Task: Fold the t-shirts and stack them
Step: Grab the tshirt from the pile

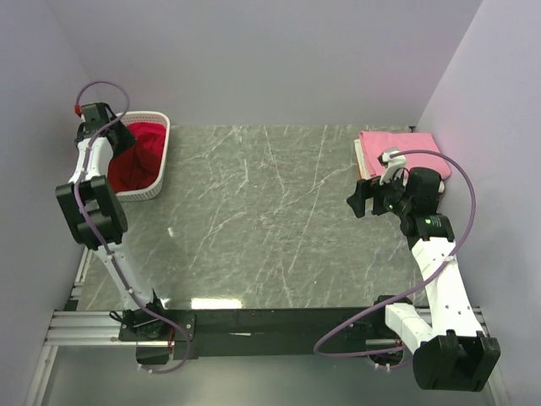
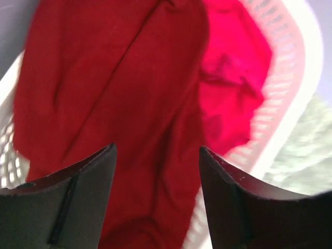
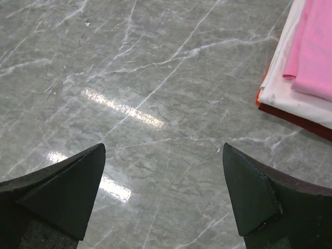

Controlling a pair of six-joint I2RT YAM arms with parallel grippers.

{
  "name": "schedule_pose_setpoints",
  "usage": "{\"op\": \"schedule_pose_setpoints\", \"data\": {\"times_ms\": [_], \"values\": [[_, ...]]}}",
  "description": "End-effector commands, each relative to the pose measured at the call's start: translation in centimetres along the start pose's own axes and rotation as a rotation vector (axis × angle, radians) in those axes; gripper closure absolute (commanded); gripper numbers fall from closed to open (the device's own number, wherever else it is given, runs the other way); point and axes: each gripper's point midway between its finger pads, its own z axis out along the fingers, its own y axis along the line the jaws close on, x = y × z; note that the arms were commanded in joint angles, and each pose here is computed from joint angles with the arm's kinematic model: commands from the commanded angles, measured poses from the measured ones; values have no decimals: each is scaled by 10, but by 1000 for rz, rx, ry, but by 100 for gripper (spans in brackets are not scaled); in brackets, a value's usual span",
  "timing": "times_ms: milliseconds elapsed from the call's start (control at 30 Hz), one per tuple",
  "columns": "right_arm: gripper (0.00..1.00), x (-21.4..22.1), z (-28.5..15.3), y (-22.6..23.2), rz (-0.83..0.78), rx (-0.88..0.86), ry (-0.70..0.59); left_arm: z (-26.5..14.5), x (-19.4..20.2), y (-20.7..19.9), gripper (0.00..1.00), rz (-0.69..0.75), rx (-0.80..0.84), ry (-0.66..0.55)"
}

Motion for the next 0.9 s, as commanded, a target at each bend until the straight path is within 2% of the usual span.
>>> {"op": "schedule_pose_setpoints", "data": {"times_ms": [0, 200, 300, 333, 433, 500, 533, 600, 633, 700, 733, 867], "values": [[0, -28, -9, 4, -51, -4, -67, 15, 4, 4, 30, 225, -16, 34], [0, -26, -7, 3, -46, -7, -61, 48, 14, 4, 36, 374, -68, 61], [0, -25, -6, 4, -43, -15, -57, 62, 20, 12, 61, 404, -121, 89], [0, -24, -5, 4, -41, -17, -55, 66, 22, 15, 73, 413, -139, 91], [0, -23, -4, 4, -39, -18, -51, 54, -1, 13, 100, 417, -174, 15], [0, -22, -3, 5, -37, -24, -48, 42, -16, 10, 100, 413, -186, -44], [0, -22, -3, 5, -37, -24, -48, 22, -41, 0, 100, 395, -168, -122], [0, -21, -2, 5, -35, -26, -47, -1, -64, -9, 99, 370, -154, -198], [0, -22, -2, 5, -36, -26, -47, -26, -88, -19, 100, 346, -126, -272], [0, -21, -2, 4, -38, -25, -47, -55, -109, -34, 100, 305, -74, -341], [0, -22, -2, 3, -40, -19, -50, -88, -128, -49, 100, 270, -11, -409], [0, -22, -2, 3, -43, -17, -53, -168, -151, -86, 100, 220, 162, -527]]}}
